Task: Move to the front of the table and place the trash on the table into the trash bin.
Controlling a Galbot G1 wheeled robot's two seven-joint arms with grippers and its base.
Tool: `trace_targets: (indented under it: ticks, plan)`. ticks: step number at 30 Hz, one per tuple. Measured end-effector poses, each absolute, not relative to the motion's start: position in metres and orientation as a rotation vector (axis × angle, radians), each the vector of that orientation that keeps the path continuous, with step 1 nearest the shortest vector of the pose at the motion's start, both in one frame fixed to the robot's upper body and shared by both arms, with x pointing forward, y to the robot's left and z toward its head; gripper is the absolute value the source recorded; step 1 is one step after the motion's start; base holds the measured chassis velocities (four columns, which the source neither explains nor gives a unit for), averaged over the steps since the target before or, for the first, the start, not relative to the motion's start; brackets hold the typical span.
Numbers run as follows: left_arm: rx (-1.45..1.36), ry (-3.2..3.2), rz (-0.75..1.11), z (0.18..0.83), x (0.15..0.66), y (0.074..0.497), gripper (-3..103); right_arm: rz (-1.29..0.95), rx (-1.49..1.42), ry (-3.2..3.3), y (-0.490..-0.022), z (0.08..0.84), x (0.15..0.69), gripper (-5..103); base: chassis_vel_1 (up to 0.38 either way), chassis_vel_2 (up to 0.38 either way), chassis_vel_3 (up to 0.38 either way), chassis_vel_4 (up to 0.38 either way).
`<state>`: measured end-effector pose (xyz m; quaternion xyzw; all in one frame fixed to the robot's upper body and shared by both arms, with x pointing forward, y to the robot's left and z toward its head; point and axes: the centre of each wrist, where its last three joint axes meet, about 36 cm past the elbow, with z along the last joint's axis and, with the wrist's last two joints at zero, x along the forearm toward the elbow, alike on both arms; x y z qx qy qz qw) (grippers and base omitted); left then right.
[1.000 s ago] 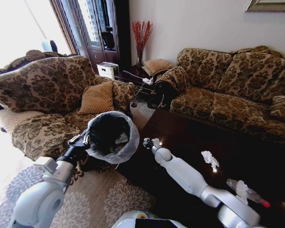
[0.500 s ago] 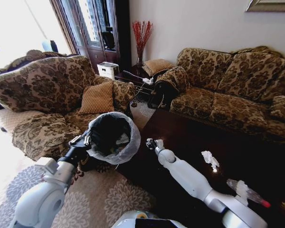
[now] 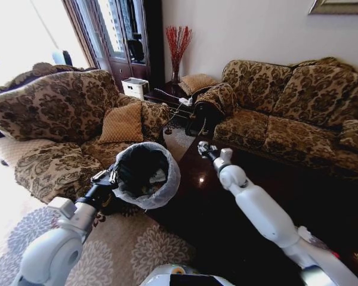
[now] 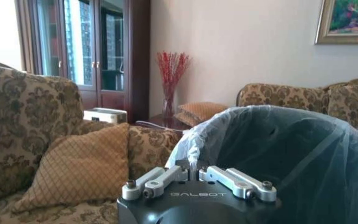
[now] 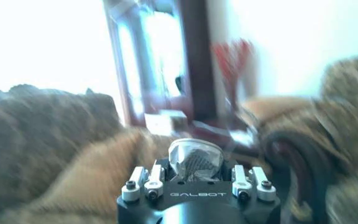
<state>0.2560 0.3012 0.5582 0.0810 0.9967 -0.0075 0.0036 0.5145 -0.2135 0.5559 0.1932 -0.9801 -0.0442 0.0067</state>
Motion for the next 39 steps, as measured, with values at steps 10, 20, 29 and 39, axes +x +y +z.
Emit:
trace_targets:
  ticks: [10, 20, 29, 39]
  plan:
    - [0.407, 3.106, -0.027, 0.558, 0.263, 0.302, 3, -0.188, 1.084, -3.058, -0.213, 0.647, 0.445, 45, -0.013, -0.019, -0.016, -0.016]
    - [0.503, 3.103, -0.015, 0.558, 0.265, 0.301, 3, -0.157, 1.360, -2.927, -0.199, 0.661, 0.389, 45, -0.077, -0.084, -0.085, -0.092]
    - [0.531, 3.100, -0.012, 0.558, 0.265, 0.301, 3, -0.075, 1.472, -2.825, -0.203, 0.666, 0.357, 45, -0.113, -0.117, -0.122, -0.118]
    - [0.550, 3.088, -0.045, 0.554, 0.263, 0.300, 3, -0.019, 1.579, -2.732, -0.199, 0.662, 0.342, 45, -0.084, -0.083, -0.082, -0.080]
